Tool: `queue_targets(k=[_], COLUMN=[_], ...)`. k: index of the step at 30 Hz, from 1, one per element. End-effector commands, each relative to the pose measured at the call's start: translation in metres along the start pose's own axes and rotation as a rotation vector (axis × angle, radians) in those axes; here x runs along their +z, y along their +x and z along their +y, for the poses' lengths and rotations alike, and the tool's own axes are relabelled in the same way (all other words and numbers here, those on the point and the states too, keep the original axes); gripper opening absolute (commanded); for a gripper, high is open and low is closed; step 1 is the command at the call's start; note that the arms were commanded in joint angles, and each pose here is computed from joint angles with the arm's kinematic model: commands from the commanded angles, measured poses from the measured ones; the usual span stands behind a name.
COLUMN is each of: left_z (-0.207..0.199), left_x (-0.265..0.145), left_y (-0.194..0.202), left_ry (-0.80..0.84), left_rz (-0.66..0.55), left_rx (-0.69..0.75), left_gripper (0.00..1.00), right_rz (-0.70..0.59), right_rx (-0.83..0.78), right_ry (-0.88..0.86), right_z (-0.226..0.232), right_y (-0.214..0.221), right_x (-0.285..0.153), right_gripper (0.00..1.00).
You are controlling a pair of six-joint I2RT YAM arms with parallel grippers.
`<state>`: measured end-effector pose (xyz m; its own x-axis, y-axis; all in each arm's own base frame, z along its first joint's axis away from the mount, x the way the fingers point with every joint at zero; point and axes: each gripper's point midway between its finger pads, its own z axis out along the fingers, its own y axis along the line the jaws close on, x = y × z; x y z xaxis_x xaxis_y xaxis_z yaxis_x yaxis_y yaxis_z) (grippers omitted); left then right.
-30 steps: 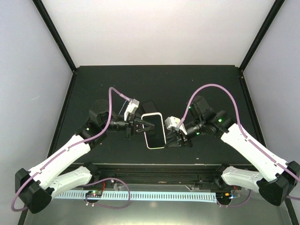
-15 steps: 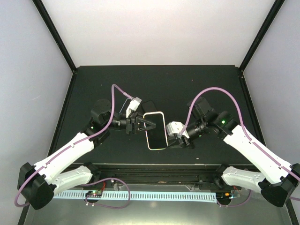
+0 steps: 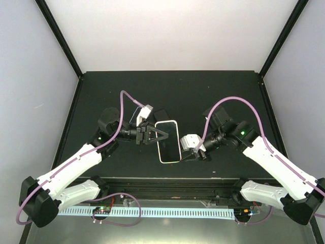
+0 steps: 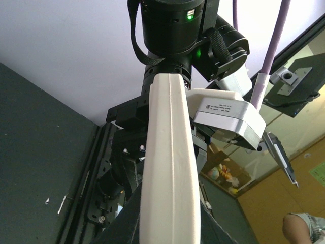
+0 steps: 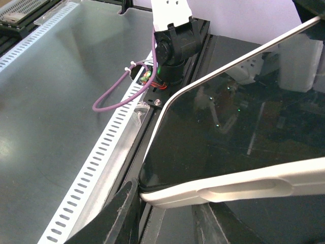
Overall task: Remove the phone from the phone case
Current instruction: Remove the phone case from the phone.
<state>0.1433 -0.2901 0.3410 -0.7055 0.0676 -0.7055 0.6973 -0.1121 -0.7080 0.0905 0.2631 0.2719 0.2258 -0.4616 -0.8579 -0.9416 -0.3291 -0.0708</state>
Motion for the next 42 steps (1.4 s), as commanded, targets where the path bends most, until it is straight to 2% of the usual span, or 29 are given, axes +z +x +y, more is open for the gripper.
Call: queue_targets(k=[1,12,21,25,35,42], left_z=[-0.023,-0.027,-0.032,-0.028,0.006,0.027], left_x=[-0.001,-0.003,-0.005,-0.005,0.000,0.003], left_y=[-0.014,-0.012,-0.009,-0.005,0.009,0.024], left_ry=[0.041,0.047,0.058,0.054,-0.014,-0.066], left_rz=[-0.020,-0.024,-0.019,-0.013,0.008,0.042], left_rx=[-0.025,-0.030,-0.019,-0.027,-0.044,-0.052], left_gripper=[0.02,0.02,0.02,0.02,0.02,0.02], right_rz=[0.088,0.045,-0.100,-0.159,-0.281,-0.347], right_rx=[-0.083,0.020,0.274,0.393,0.489,0.532], right_ry=[0.097,0.160,0.264,0.280,0.157,0.133], right_z=[-0.019,-0.040,-0.090,-0.111,-0.109,-0.113], right_y=[0.015,0.013,0.018,0.019,-0.011,-0.031], right_x=[0.000,0.008,-0.004,-0.014,-0.016,-0.026], right_gripper=[0.30,0.28,0.28,0.34,0.51,0.54])
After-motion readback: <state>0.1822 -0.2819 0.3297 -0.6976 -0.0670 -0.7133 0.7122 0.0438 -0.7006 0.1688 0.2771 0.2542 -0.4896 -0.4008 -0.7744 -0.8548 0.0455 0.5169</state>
